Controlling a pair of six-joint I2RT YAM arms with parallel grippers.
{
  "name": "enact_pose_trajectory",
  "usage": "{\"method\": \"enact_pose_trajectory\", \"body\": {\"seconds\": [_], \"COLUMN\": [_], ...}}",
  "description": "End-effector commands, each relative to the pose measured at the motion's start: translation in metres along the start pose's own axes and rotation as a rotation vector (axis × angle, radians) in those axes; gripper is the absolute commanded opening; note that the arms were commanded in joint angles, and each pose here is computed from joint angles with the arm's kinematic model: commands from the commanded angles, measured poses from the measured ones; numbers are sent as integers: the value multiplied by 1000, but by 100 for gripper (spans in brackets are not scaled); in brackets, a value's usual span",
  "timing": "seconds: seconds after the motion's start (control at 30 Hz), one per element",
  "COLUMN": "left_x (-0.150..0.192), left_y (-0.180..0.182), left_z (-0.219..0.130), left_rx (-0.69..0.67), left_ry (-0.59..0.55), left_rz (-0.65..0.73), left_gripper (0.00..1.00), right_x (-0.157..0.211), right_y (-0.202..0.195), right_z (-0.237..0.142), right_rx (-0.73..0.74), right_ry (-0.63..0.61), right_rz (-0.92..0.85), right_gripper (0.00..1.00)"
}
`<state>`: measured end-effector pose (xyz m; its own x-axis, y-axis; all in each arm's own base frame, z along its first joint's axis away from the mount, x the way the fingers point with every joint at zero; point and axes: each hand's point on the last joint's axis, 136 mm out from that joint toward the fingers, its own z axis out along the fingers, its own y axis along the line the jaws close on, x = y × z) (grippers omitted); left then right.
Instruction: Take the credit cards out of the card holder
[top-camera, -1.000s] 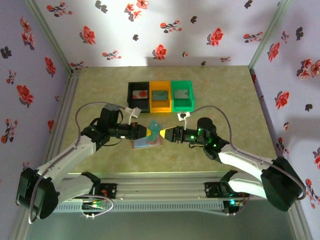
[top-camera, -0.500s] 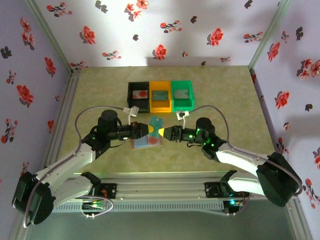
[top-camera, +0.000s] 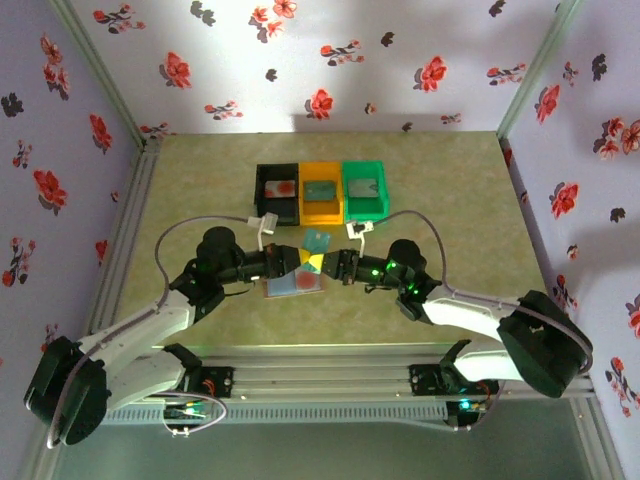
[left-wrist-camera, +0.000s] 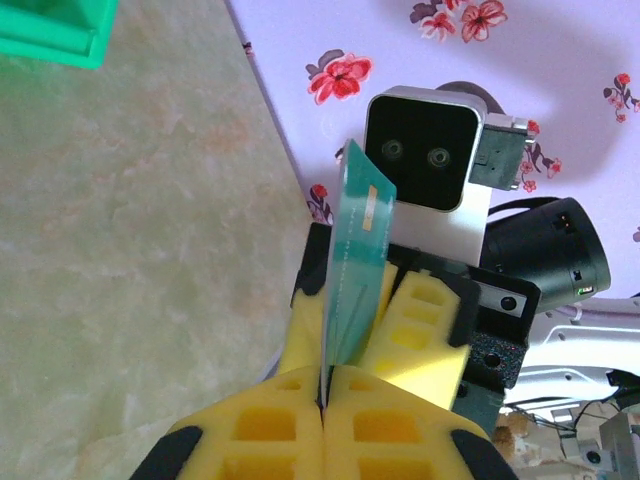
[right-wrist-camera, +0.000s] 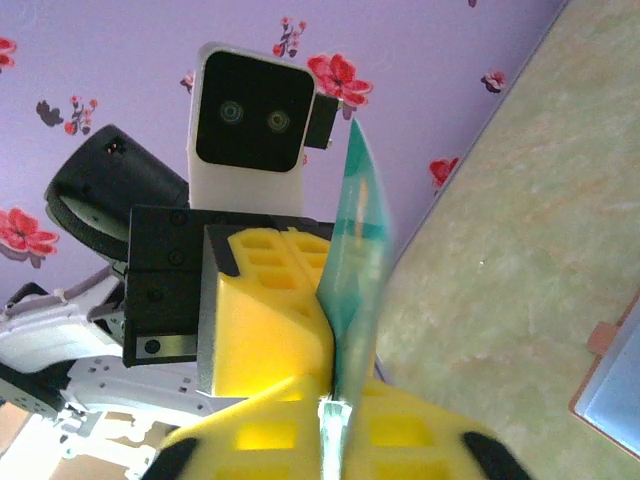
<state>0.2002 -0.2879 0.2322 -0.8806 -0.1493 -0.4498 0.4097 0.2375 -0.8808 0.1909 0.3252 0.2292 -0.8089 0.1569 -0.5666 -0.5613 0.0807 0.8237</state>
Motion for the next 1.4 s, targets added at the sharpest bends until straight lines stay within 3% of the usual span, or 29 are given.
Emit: {"method": "enact_pose_trajectory", "body": {"seconds": [0.0,0.07,0.17,0.4,0.57,0.73,1.03,1.37], "left_x": [-1,0,1,1,12,31,35,39], "left_y": [-7,-7,-9,-27,-40,-27,-34,-41], "left_z": [-1,-3,-11,-40,-40,-39,-33,-27], "left_rx": [21,2,-29,-102,-58,-69,-15,44], "left_ry": [-18,-3,32,158,299,440,464,489], "left_rz": [28,43,77,210,229,202,201,191], "left_gripper": [14,31,48,67,69,70,67,49], "right_x": [0,1,6,34,45,50,59,71], "right_y": [9,8,6,11,21,31,41,45], "right_z": [-2,-4,-8,-10,-11,-13,-12,-9], "right_rx": [-16,8,39,2,-66,-109,-160,-194], "right_ry": [-10,-3,33,217,289,331,389,447], "right_rz": [-52,-71,-96,-96,-92,-103,-114,-111], "right_gripper": [0,0,0,0,0,0,0,0]}}
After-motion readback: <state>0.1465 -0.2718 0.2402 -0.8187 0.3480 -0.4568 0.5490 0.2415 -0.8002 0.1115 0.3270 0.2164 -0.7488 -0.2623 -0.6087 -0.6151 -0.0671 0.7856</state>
